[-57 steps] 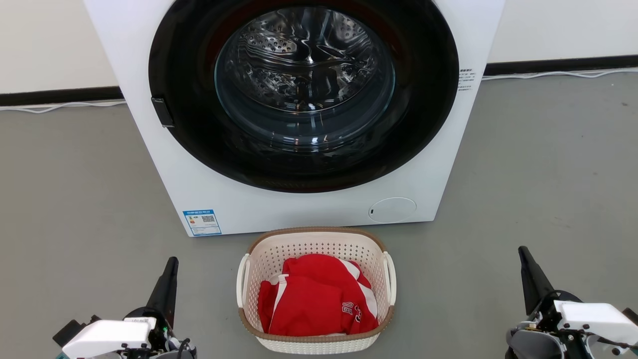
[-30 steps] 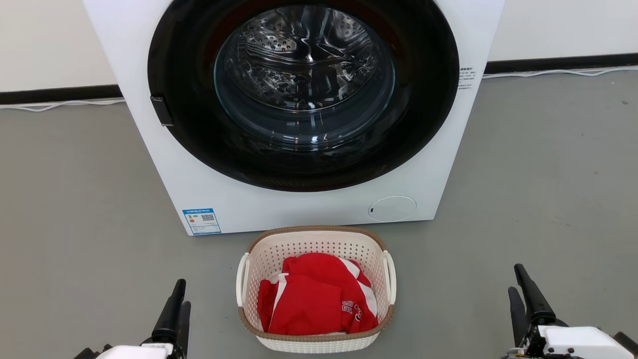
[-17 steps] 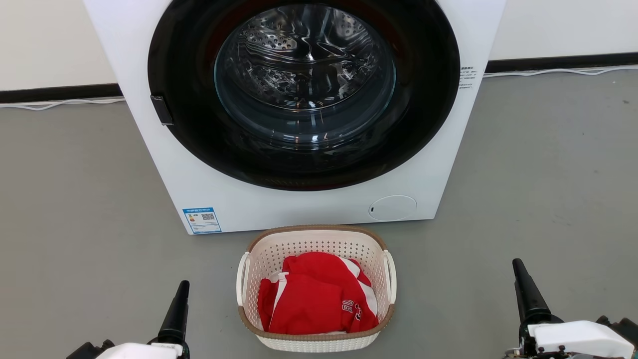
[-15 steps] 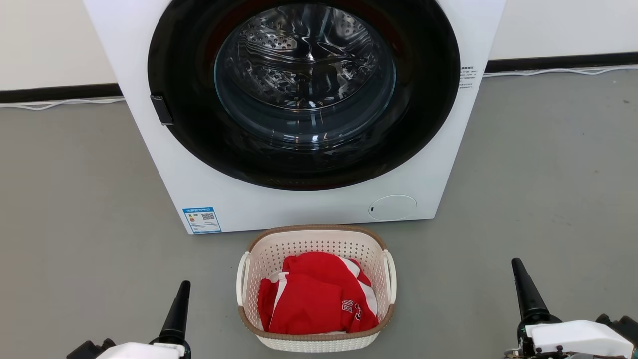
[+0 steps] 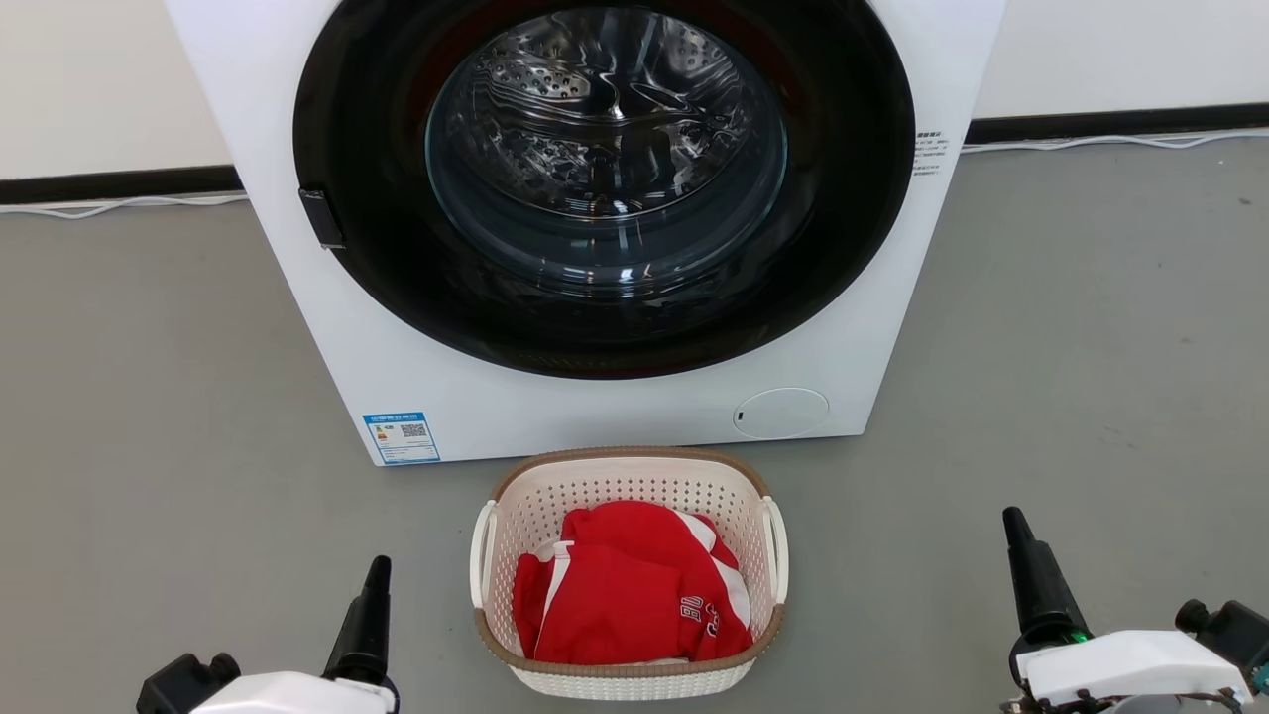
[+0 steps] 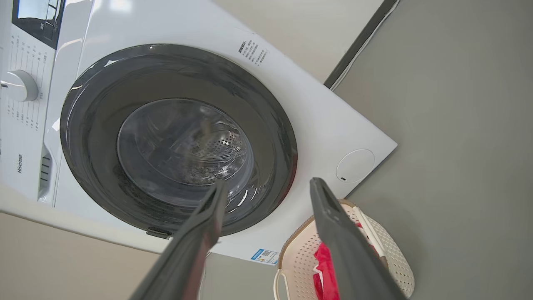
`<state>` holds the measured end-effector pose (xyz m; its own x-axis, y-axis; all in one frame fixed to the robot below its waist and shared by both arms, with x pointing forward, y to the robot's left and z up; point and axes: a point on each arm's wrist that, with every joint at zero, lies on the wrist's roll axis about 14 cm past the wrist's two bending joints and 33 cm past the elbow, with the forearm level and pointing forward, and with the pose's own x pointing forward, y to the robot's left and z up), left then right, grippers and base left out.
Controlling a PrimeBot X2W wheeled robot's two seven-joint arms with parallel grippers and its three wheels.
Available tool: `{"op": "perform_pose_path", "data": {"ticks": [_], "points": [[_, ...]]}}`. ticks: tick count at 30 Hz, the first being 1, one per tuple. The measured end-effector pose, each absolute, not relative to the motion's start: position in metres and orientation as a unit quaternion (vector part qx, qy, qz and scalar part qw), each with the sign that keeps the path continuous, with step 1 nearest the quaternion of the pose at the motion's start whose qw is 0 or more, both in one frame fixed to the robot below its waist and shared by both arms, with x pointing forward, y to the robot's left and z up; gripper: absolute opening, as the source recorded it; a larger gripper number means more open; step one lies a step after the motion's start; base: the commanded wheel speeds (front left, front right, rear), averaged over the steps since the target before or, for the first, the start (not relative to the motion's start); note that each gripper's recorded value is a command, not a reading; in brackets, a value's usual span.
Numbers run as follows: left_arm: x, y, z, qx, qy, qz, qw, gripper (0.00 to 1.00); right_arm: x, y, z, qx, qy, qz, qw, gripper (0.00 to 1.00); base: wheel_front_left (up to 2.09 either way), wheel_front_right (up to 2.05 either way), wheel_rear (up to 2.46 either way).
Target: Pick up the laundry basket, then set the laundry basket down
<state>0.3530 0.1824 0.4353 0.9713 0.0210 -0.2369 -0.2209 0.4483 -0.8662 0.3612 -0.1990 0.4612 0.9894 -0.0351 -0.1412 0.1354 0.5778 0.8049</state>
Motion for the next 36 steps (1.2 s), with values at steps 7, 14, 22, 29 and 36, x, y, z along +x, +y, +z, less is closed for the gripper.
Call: {"op": "perform_pose_path", "data": {"ticks": [7,14,22,29,36], "points": [[0.353,0.179,0.437,-0.471,0.098,0.064,0.874,1.00,0.361,-0.199,0.461,0.401,0.057,-0.044,0.913,1.00,0.00,0.00,0.00],[0.354,0.179,0.439,-0.412,0.098,0.058,0.904,1.00,0.361,-0.199,0.460,0.349,0.059,-0.039,0.935,1.00,0.00,0.00,0.00],[0.355,0.180,0.447,-0.354,0.086,0.049,0.930,1.00,0.361,-0.197,0.459,0.299,0.060,-0.031,0.952,1.00,0.00,0.00,0.00],[0.356,0.180,0.454,-0.301,0.073,0.041,0.950,1.00,0.360,-0.195,0.454,0.249,0.068,-0.024,0.966,1.00,0.00,0.00,0.00],[0.358,0.177,0.460,-0.251,0.063,0.029,0.966,1.00,0.359,-0.196,0.451,0.199,0.072,-0.017,0.977,1.00,0.00,0.00,0.00]]}}
